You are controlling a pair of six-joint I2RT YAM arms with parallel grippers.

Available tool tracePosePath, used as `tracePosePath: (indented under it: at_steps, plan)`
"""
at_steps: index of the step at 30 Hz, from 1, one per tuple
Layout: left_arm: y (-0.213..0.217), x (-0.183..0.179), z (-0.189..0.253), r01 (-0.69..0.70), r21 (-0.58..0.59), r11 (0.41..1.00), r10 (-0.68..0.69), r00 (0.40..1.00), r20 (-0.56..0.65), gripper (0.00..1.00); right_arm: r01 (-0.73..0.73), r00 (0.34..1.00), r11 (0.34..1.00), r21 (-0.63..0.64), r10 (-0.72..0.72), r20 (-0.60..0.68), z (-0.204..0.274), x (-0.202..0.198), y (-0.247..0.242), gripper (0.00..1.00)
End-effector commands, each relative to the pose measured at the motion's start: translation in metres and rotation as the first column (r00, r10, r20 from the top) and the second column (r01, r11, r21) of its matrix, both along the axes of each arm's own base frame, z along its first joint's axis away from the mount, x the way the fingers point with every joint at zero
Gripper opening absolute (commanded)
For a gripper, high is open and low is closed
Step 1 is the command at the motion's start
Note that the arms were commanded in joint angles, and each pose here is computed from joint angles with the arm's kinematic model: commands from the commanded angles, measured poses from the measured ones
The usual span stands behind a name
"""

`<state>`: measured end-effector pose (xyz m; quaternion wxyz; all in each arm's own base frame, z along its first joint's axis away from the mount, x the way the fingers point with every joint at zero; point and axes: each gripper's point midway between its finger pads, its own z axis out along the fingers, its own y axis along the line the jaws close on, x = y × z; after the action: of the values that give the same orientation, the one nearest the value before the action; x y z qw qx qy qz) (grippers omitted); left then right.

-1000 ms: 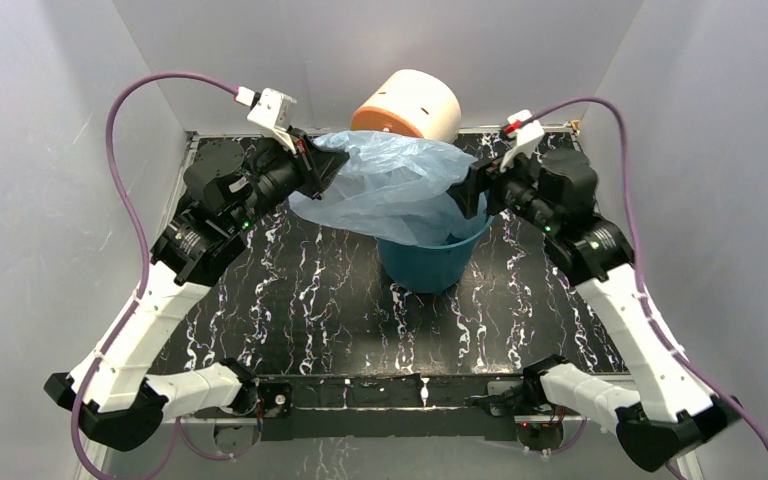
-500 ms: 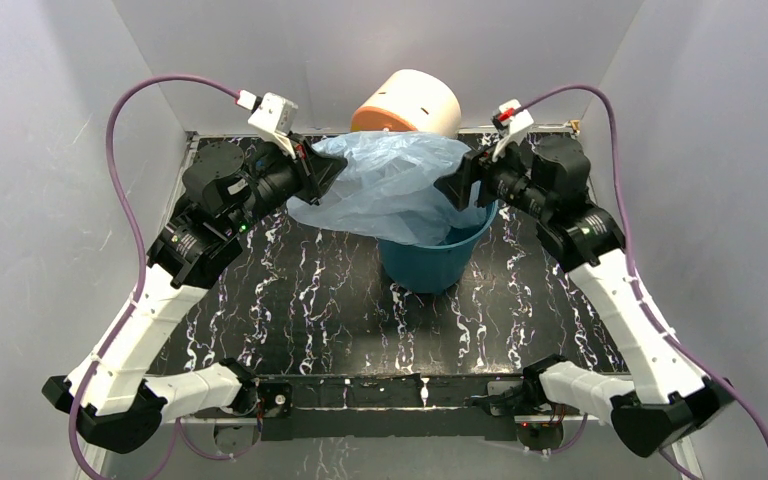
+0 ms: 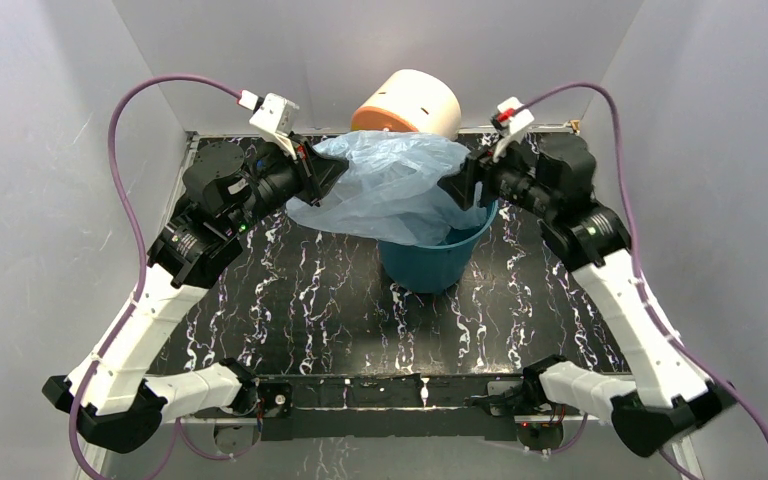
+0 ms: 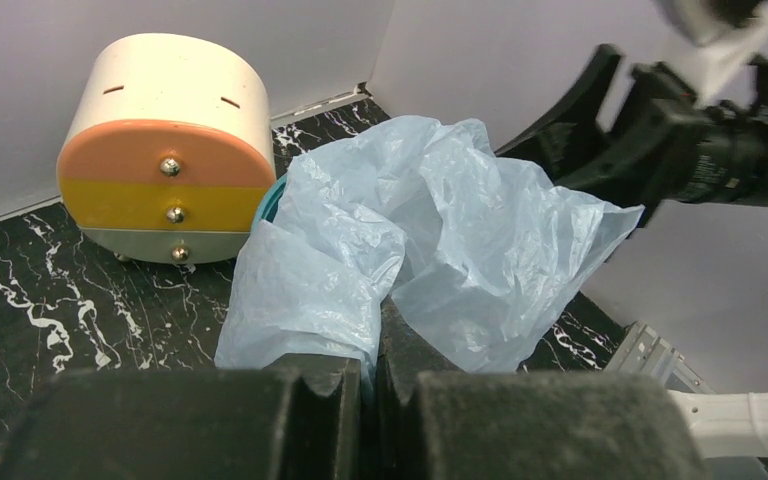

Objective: Put the trash bags into the trash bin
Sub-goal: Place the trash bag in the trash bin.

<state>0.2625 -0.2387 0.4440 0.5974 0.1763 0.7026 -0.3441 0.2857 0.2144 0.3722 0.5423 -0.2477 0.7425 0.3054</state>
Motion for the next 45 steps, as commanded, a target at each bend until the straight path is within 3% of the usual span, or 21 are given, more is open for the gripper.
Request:
tracePosePath:
  at_steps: [1,3,6,11,16,27,29,33,36,40,43,45]
  plan:
    - [0.005,-0.005,0.022,0.003,-0.035,0.999,-0.001,0.998,0.060,0.00,0.040,0.937,0.997,0.072,-0.062,0.344,0.073,-0.024,-0.027,0.73]
    - [0.005,-0.005,0.020,0.004,-0.031,1.000,-0.003,0.998,0.060,0.00,0.041,0.907,0.998,0.050,-0.058,0.417,0.078,-0.026,-0.031,0.76]
    - [0.004,-0.004,0.016,0.006,-0.024,1.000,-0.005,0.999,0.051,0.00,0.060,0.916,0.998,0.007,-0.058,0.396,0.076,-0.016,-0.030,0.81]
    - [0.003,-0.005,0.012,0.012,-0.019,1.000,-0.011,0.999,0.042,0.00,-0.120,0.898,0.987,-0.106,0.153,0.412,0.057,-0.012,0.001,0.90]
    - [0.001,-0.007,0.011,0.030,-0.012,0.999,-0.030,0.999,0.030,0.00,-0.121,0.902,0.988,-0.099,0.151,0.404,0.061,0.008,0.011,0.91]
    - [-0.001,-0.007,0.011,0.034,-0.016,0.999,-0.033,0.999,0.032,0.00,-0.150,0.929,0.988,-0.021,0.148,0.338,0.031,-0.002,0.015,0.18]
    - [-0.002,-0.006,0.012,0.038,-0.020,0.999,-0.037,0.999,0.033,0.00,-0.152,0.940,0.988,-0.008,0.147,0.308,0.023,-0.005,0.015,0.12]
    - [-0.004,-0.006,0.020,0.046,-0.043,0.998,-0.044,0.998,0.051,0.00,-0.100,0.973,0.995,0.010,0.096,0.210,-0.003,-0.003,0.009,0.09]
    - [-0.011,-0.005,0.034,0.075,-0.077,0.994,-0.069,0.994,0.084,0.00,0.055,0.994,0.998,0.034,-0.058,0.095,-0.032,0.010,-0.006,0.05]
    - [-0.035,0.003,0.046,0.155,-0.097,0.983,-0.147,0.985,0.092,0.00,0.248,0.969,0.967,0.058,-0.247,-0.021,-0.060,0.017,-0.030,0.09]
    - [-0.060,0.008,0.047,0.258,-0.099,0.961,-0.250,0.964,0.091,0.00,0.307,0.952,0.947,0.092,-0.308,-0.003,-0.052,0.013,-0.042,0.15]
    - [-0.073,0.018,0.044,0.276,-0.118,0.954,-0.269,0.960,0.073,0.00,0.302,0.950,0.947,0.109,-0.309,0.056,-0.030,0.007,-0.047,0.29]
